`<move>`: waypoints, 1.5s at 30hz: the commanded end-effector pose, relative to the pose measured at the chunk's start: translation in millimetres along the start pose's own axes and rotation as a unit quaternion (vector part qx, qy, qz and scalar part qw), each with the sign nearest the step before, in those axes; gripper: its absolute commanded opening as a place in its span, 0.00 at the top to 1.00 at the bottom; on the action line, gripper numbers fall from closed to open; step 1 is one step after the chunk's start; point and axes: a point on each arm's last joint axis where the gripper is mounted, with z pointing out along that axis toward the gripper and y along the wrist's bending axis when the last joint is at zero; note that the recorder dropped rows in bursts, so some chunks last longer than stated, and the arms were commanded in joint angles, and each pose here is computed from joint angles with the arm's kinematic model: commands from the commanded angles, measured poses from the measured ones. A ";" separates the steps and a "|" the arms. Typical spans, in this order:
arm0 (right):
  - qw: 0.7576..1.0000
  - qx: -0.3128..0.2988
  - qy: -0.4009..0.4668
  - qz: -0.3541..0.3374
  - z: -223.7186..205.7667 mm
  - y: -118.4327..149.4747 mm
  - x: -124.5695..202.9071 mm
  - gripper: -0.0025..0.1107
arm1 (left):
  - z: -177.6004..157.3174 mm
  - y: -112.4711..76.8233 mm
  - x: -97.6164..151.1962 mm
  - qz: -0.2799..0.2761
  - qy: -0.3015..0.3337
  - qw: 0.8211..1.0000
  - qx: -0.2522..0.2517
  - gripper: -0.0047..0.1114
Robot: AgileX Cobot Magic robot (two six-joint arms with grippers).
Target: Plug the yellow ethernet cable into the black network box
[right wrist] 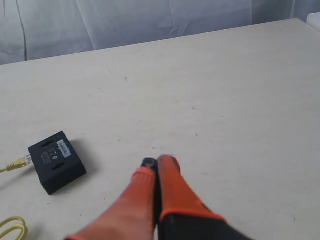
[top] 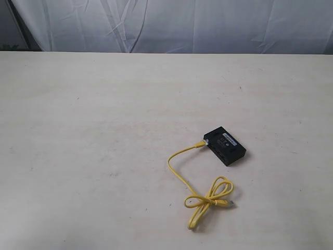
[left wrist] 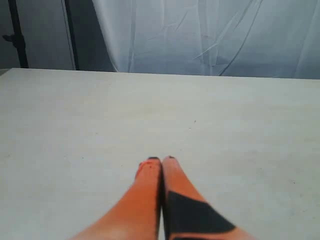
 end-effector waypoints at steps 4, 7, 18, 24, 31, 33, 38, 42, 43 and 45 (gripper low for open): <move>1.000 0.002 -0.007 -0.002 -0.1 -0.3 -0.4 0.98 | 0.0 -0.8 0.3 -0.021 -0.006 1.000 0.004 0.96; 1.000 0.002 -0.007 -0.002 -0.1 -0.3 -0.4 0.98 | 0.0 -1.4 0.4 -0.033 -0.005 0.999 0.008 0.96; 1.000 0.002 -0.007 -0.002 -0.1 -0.3 -0.4 0.98 | 0.0 -1.8 0.4 -0.012 -0.005 1.000 0.010 0.96; 1.000 0.001 -0.010 -0.002 -0.1 -0.3 -0.9 0.98 | -0.1 -2.5 -1.0 -0.027 -0.013 0.999 0.014 0.96; 1.000 0.001 -0.010 -0.002 -0.1 -0.3 -0.9 0.98 | -0.1 -2.1 -1.4 -0.018 -0.015 1.000 0.012 0.96; 1.000 0.001 -0.010 -0.002 -0.1 -0.3 -0.9 0.98 | -0.1 -2.1 -1.4 -0.018 -0.015 1.000 0.012 0.96; 1.000 0.001 -0.010 -0.002 -0.1 -0.3 -0.9 0.98 | -0.1 -2.1 -1.2 -0.018 -0.014 1.000 0.012 0.96; 1.000 0.001 -0.010 -0.002 -0.1 -0.3 -0.9 0.98 | -0.1 -2.1 -1.2 -0.018 -0.014 1.000 0.012 0.96; 1.000 0.001 -0.010 -0.002 -0.1 -0.3 -0.9 0.98 | -0.1 -2.1 -1.2 -0.018 -0.014 1.000 0.012 0.96; 1.000 0.001 -0.010 -0.002 -0.1 -0.3 -0.9 0.98 | -0.1 -2.1 -1.2 -0.018 -0.014 1.000 0.012 0.96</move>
